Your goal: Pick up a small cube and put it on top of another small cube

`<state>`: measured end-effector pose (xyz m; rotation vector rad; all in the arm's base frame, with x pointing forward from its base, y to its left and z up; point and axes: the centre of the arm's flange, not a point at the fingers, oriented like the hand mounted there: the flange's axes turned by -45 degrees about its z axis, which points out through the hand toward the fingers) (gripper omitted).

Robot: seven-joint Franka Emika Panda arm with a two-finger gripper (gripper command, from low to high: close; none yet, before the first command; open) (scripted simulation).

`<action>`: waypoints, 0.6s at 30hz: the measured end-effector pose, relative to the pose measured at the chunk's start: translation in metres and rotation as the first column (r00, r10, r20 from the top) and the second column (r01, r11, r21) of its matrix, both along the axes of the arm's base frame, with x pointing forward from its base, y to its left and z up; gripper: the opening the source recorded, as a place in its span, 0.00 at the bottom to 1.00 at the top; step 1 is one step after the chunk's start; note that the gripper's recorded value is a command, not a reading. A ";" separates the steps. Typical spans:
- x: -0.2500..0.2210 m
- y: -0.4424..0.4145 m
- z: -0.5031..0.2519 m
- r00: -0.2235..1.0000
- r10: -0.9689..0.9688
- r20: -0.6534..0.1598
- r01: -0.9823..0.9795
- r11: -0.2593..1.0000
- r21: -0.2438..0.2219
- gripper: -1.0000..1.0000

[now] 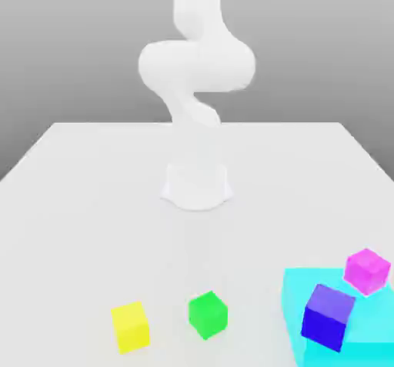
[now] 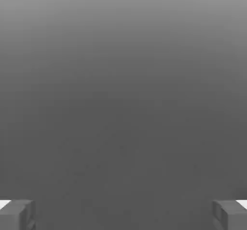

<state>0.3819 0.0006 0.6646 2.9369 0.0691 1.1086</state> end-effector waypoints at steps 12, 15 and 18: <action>0.084 0.013 -0.253 0.899 0.231 -0.372 -0.276 0.959 -0.071 0.50; 0.081 0.016 -0.317 0.844 0.280 -0.457 -0.347 0.936 -0.067 0.50; 0.069 0.019 -0.378 0.778 0.326 -0.538 -0.418 0.907 -0.055 0.50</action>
